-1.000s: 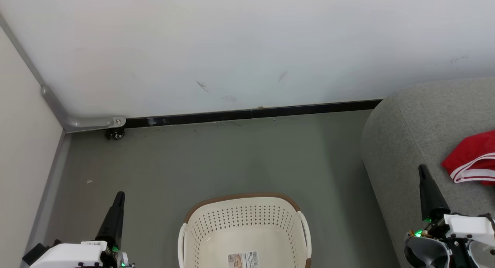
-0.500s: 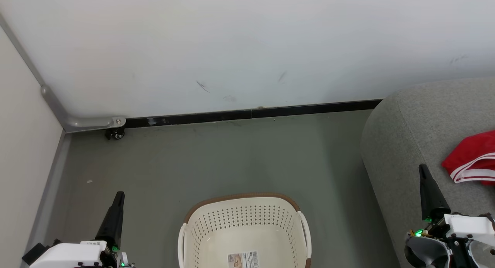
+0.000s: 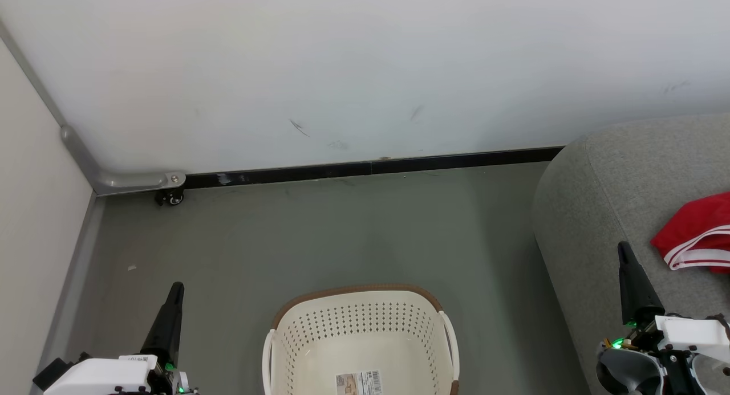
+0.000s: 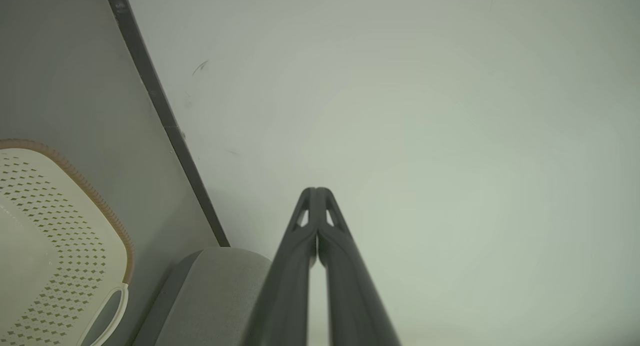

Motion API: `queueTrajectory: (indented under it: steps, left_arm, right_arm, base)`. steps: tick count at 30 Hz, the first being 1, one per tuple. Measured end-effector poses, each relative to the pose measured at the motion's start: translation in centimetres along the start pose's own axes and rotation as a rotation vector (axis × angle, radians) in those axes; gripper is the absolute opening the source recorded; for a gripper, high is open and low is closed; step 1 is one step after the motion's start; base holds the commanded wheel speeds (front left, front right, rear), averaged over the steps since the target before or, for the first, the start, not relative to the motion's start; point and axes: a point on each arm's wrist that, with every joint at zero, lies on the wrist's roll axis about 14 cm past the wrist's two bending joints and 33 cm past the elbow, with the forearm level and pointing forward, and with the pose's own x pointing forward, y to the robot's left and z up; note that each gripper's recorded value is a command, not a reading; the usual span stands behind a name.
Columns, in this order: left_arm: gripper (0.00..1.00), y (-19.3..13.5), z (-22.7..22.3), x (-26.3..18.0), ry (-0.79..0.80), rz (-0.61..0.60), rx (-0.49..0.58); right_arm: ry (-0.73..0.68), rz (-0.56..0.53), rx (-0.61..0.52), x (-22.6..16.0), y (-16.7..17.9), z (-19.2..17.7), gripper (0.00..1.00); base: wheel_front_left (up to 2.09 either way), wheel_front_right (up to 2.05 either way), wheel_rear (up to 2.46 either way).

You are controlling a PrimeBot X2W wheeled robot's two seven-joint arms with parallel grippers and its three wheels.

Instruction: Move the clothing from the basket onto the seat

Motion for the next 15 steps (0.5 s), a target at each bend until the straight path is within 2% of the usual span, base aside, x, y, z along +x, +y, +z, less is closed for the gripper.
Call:
queueTrajectory:
  steps: [15]
  left_arm:
    - [0.00, -0.29, -0.02, 0.21, 0.000, -0.008, 0.000]
  right_arm:
    - [0.000, 0.000, 0.000, 0.00, 0.00, 0.00, 0.00]
  base:
    - [0.00, 0.00, 0.00]
